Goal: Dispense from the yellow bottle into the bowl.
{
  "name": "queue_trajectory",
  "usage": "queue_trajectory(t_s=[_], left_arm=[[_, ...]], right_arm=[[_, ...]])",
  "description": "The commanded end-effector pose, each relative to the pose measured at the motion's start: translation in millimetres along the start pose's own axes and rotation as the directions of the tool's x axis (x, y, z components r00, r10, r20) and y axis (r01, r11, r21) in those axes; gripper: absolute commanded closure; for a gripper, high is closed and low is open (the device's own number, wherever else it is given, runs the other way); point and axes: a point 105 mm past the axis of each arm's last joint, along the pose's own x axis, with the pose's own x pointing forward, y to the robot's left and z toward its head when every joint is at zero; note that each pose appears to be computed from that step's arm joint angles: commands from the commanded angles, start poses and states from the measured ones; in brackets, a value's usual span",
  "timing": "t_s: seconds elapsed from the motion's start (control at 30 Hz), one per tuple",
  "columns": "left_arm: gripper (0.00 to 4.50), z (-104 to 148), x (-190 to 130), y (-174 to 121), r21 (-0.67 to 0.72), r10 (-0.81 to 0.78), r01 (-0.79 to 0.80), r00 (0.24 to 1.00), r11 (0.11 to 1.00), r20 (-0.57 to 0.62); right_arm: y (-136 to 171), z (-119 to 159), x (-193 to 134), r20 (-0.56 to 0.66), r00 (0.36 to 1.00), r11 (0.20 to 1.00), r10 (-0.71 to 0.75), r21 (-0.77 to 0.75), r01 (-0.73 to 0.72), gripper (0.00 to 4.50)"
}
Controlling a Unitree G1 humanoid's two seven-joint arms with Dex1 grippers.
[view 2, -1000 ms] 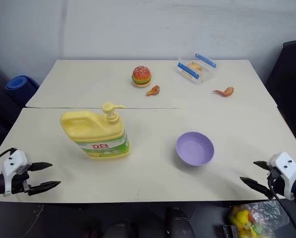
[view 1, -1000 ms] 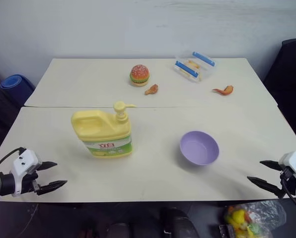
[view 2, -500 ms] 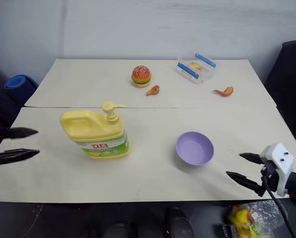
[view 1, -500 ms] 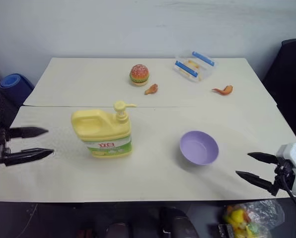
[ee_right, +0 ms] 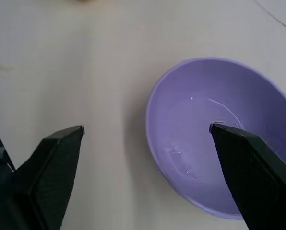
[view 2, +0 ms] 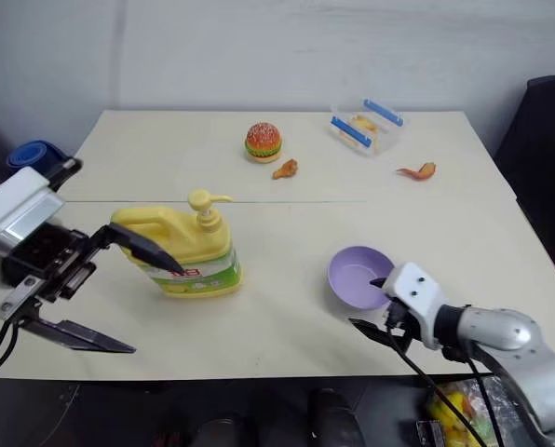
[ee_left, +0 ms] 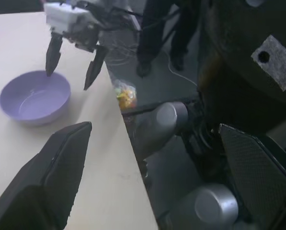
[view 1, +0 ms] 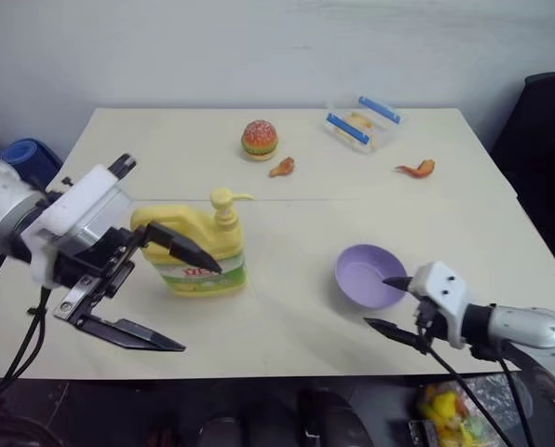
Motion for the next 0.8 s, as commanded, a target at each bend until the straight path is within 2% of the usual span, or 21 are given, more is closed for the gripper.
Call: queue_trajectory(t_s=[0.03, 0.1, 0.23, 0.27, 0.37, 0.57, 0.8], left_arm=[[0.00, -8, 0, 3, 0.029, -0.051, 0.052, 0.998, 0.998, -0.046], [0.00, -9, 1, 5, 0.035, -0.059, 0.061, 0.997, 0.998, -0.048], [0.00, -10, 3, 9, 0.045, -0.068, 0.070, 0.997, 0.997, -0.044], [0.00, -11, 4, 11, 0.053, -0.068, 0.071, 0.996, 0.996, -0.052], [0.00, -13, 6, 16, 0.068, -0.063, 0.068, 0.996, 0.995, -0.065], [0.00, -7, 8, 23, 0.088, -0.057, 0.061, 0.997, 0.994, -0.043], [0.00, -5, 10, 27, 0.097, -0.063, 0.067, 0.997, 0.993, -0.040]], right_arm=[[2, -8, 13, -0.030, 0.999, 0.997, -0.015, -0.072, 0.013, 0.15], [3, -15, 20, -0.051, 0.999, 0.994, -0.011, -0.108, 0.005, 0.15], [-10, -22, 31, -0.037, 0.997, 0.995, -0.068, -0.077, 0.065, 0.15], [-11, -23, 33, -0.035, 0.997, 0.995, -0.068, -0.075, 0.065, 0.31], [-10, -25, 35, -0.023, 0.998, 0.996, -0.059, -0.065, 0.058, 1.07], [-10, -28, 36, -0.027, 0.998, 0.996, -0.055, -0.072, 0.053, 3.14], [-12, -33, 38, -0.048, 0.998, 0.996, -0.047, -0.079, 0.043, 3.14]])
